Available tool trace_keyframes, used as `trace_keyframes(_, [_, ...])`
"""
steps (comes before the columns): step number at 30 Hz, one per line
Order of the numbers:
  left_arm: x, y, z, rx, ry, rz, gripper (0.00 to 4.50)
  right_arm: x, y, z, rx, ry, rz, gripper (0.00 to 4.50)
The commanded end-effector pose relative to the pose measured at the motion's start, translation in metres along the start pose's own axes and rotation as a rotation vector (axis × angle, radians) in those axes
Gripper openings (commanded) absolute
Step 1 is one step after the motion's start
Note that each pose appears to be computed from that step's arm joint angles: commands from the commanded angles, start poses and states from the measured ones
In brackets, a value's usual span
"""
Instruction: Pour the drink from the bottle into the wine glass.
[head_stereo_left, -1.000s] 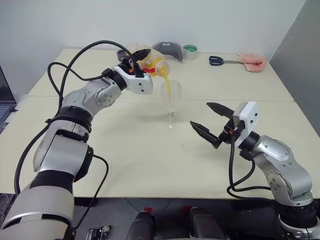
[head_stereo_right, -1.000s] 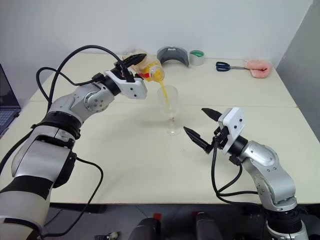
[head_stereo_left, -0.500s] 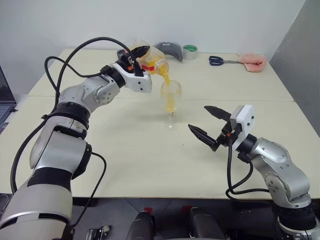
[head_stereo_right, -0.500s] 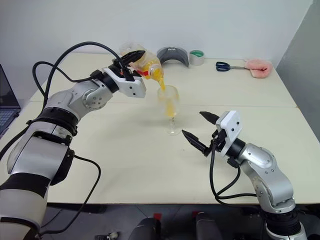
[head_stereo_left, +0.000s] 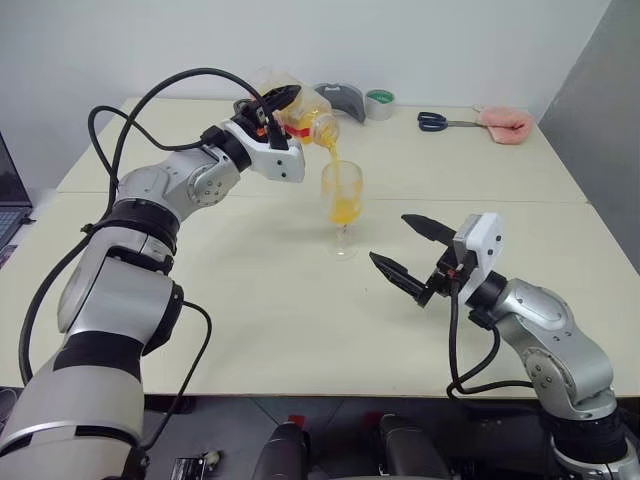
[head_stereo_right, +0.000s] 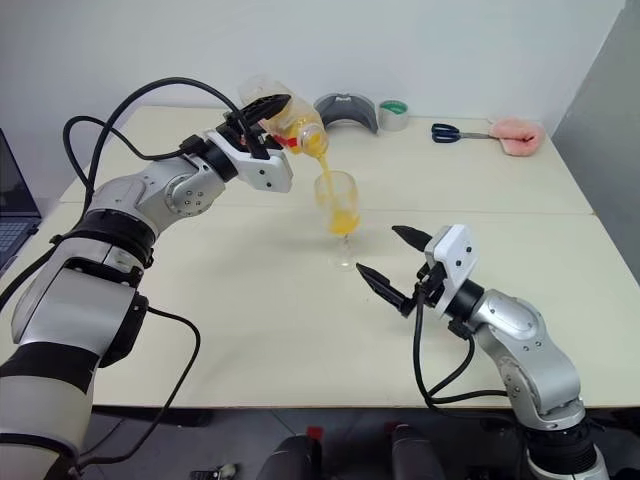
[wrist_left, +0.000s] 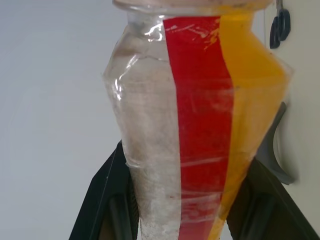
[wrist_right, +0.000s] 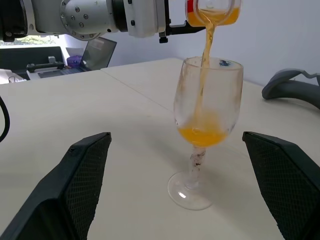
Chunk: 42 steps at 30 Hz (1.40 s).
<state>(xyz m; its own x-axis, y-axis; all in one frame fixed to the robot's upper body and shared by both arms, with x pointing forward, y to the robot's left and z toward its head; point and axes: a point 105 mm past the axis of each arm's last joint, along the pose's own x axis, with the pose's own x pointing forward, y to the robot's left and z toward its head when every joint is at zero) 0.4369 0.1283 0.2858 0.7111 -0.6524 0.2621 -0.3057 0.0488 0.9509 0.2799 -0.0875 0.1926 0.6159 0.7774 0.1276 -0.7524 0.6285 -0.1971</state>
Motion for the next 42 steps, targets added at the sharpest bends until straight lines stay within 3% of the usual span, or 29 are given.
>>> trace_keyframes(1, [0.0044,0.0282,-0.0027,0.044,-0.003,0.077,1.74,0.0003,0.0055,0.0111,-0.023,-0.041,0.013,4.5])
trace_keyframes(42, [0.0046,0.0325,-0.0083,0.119,0.012,0.084,1.74,-0.0009,0.0017,0.0041,-0.034,-0.035,-0.034,4.5])
